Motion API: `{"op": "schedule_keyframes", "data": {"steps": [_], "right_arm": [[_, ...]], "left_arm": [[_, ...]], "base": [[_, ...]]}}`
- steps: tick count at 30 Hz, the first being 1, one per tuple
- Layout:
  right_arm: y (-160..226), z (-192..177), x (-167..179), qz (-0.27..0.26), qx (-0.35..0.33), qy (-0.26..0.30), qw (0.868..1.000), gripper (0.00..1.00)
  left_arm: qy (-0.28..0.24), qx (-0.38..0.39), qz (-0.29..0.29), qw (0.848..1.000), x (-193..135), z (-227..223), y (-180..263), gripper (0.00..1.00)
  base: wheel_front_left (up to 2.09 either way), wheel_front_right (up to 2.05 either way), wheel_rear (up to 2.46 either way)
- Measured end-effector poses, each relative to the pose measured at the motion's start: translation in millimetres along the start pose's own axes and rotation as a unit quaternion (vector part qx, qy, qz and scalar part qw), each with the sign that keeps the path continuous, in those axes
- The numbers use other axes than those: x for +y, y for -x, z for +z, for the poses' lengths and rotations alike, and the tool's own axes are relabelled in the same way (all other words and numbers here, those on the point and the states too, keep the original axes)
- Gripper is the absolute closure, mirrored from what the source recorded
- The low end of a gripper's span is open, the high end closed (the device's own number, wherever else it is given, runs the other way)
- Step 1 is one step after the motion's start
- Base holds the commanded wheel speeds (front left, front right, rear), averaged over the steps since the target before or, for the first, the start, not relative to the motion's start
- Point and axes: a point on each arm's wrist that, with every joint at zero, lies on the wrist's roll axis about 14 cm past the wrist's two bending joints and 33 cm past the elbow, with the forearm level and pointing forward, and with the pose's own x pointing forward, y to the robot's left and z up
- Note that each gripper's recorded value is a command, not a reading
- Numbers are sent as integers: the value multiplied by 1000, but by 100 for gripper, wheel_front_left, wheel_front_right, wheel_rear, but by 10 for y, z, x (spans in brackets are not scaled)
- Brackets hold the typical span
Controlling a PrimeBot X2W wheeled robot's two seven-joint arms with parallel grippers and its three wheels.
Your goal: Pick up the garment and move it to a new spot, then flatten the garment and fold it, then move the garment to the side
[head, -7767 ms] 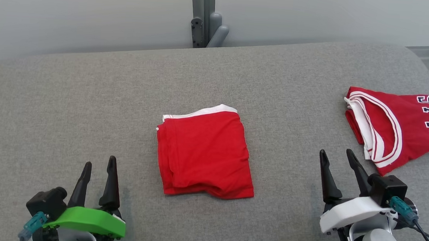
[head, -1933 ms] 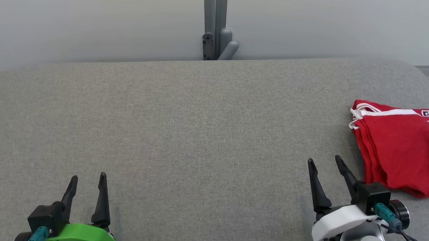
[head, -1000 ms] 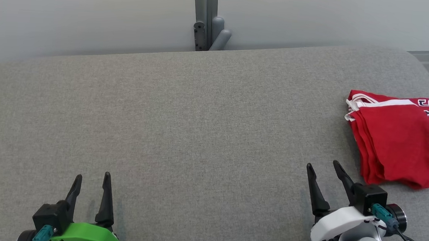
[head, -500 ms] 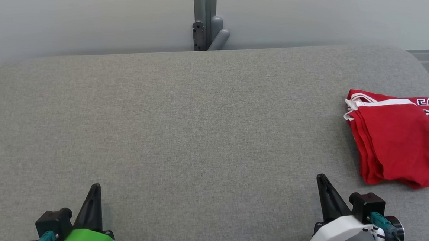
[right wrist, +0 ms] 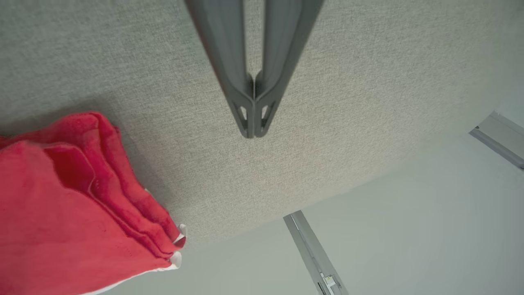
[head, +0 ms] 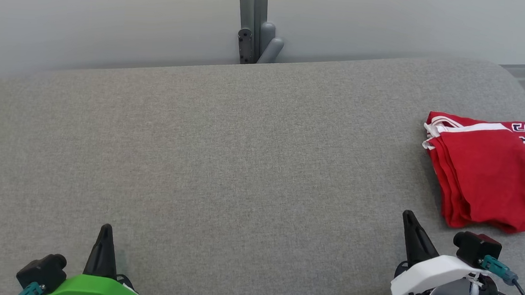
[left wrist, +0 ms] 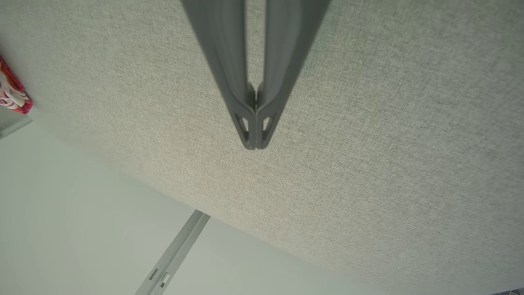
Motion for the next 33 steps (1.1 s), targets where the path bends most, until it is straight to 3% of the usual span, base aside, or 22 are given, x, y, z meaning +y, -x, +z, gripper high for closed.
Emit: {"op": "schedule_keyframes", "data": {"steps": [15, 33], "right_arm": [[-17, 85, -72, -19, -6, -114, 993, 100], [-34, 176, -114, -27, -15, -237, 971, 100]], "left_arm": [[106, -8, 8, 994, 15, 109, -27, 100], [217, -16, 8, 976, 29, 232, -47, 100]], "base": [[0, 0, 0], [0, 0, 0]]}}
